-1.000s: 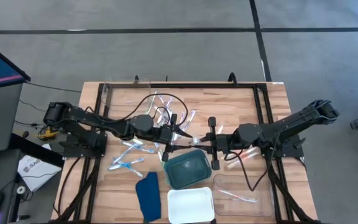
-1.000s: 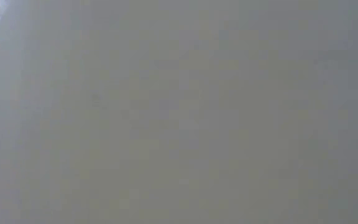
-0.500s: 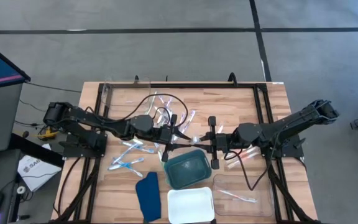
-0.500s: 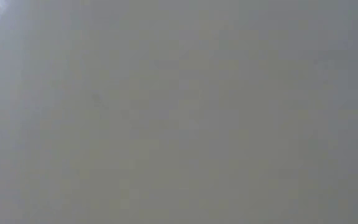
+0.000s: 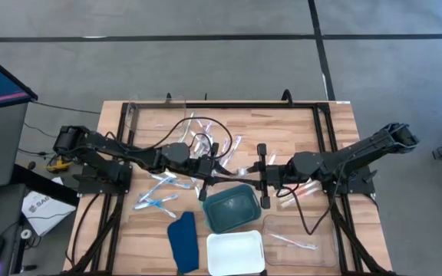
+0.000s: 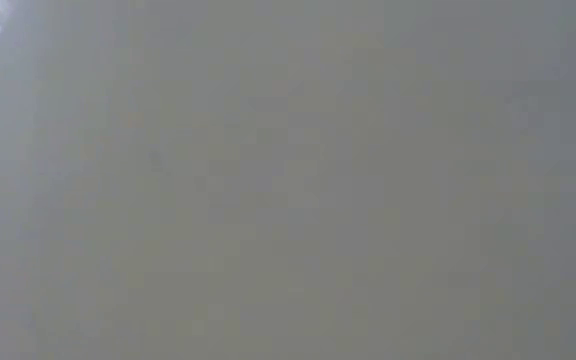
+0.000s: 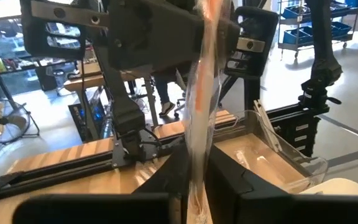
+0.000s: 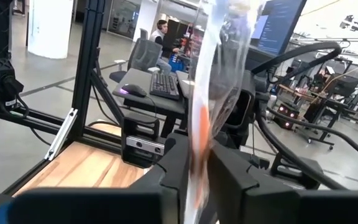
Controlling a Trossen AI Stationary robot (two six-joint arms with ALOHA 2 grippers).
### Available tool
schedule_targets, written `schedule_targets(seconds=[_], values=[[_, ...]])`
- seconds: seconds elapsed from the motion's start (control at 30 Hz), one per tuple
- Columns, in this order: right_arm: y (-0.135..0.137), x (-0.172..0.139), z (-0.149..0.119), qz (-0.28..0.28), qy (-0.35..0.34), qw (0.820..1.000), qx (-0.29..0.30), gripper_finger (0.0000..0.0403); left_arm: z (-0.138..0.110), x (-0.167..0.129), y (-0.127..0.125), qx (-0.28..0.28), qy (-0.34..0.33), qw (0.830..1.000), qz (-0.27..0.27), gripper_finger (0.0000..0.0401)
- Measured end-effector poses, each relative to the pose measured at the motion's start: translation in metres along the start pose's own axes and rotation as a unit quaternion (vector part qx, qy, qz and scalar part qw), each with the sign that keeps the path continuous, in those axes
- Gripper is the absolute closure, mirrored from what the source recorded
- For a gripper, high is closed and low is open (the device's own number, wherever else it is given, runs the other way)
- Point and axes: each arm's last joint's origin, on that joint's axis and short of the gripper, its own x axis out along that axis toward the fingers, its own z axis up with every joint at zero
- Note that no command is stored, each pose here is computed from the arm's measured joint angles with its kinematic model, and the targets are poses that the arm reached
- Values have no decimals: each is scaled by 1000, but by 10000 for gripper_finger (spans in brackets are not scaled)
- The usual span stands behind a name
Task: Pick & Place Toothbrushes
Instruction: Put the orange toothbrush into the bottom transparent bin
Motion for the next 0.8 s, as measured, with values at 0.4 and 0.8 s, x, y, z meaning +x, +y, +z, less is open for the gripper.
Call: schedule_targets(seconds=[0.4, 0.8], values=[[-2, 1, -5, 1, 24, 998, 65, 345, -4, 0, -2, -27, 23, 999, -7, 387], [-12, 3, -10, -16, 38, 995, 89, 337, -7, -6, -3, -54, 67, 996, 1, 388]])
